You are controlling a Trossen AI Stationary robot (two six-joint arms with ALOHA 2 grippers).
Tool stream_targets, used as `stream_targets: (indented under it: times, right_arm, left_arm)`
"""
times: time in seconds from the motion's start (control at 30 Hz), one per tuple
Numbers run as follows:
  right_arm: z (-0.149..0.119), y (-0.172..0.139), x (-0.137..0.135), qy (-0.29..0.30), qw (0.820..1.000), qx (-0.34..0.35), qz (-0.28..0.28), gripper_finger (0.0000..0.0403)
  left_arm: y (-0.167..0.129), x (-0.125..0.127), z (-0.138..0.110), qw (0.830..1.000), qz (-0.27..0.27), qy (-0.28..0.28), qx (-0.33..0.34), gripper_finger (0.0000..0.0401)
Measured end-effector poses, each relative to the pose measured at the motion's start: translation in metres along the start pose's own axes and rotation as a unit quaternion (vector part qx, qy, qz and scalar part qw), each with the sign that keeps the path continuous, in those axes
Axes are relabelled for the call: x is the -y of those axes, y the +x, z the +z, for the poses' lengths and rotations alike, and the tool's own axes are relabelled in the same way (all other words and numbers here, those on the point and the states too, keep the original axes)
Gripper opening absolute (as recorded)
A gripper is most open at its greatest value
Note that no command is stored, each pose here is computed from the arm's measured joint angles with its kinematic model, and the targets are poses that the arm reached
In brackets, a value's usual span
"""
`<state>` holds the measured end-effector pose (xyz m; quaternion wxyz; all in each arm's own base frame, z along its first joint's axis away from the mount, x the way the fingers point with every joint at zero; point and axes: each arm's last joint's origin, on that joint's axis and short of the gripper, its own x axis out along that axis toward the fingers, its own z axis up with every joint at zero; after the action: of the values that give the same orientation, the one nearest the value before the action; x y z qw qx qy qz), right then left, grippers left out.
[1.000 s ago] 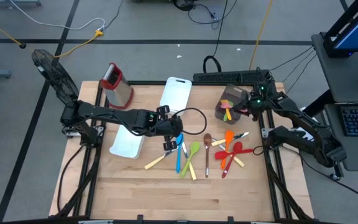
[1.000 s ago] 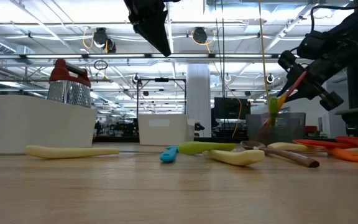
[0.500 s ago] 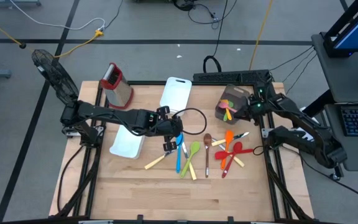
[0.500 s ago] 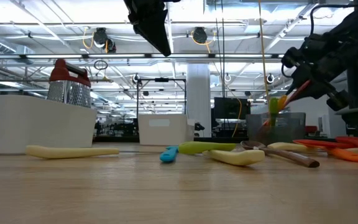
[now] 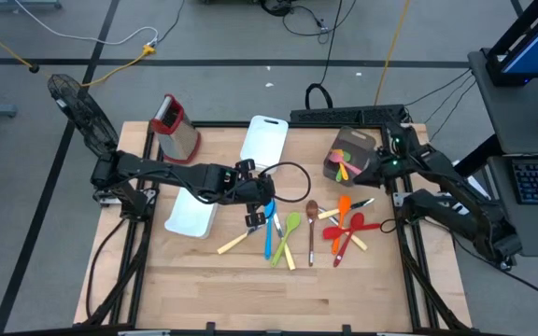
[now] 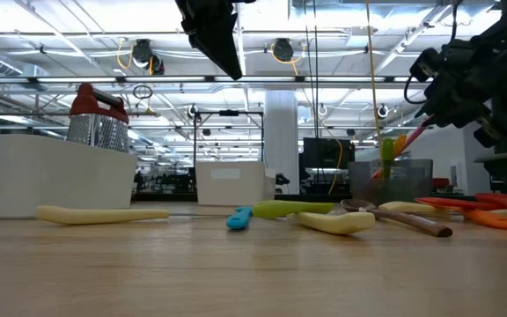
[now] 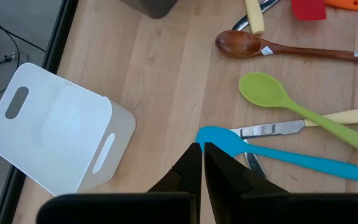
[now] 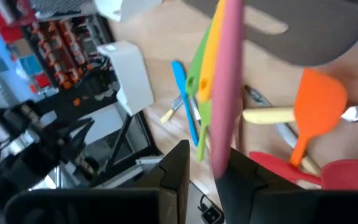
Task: Pick & Place Kitchen Items
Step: Put the pink spatula into the black bin, then put the blue spatula into the black bin
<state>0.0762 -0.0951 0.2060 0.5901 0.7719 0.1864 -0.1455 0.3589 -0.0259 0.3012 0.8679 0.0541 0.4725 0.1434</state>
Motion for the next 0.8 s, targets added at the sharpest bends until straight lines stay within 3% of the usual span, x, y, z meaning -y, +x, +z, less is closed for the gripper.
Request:
stream_targets:
  times: [0.2, 0.43, 0.8]
  right_arm:
    - [-0.015, -0.004, -0.004, -0.049, 0.998, -0.024, 0.026, 0.0059]
    - [-0.034, -0.007, -0.005, -0.153, 0.987, -0.042, 0.039, 0.0059]
    - [-0.055, -0.009, 0.000, -0.263, 0.960, -0.083, 0.045, 0.0059]
  left_arm:
    - [0.000, 0.000, -0.001, 1.000, 0.000, 0.001, -0.003, 0.0021]
    - [0.000, 0.000, -0.001, 1.000, 0.000, -0.002, -0.003, 0.0021]
    - [-0.001, 0.005, -0.001, 0.997, -0.074, 0.002, -0.013, 0.0021]
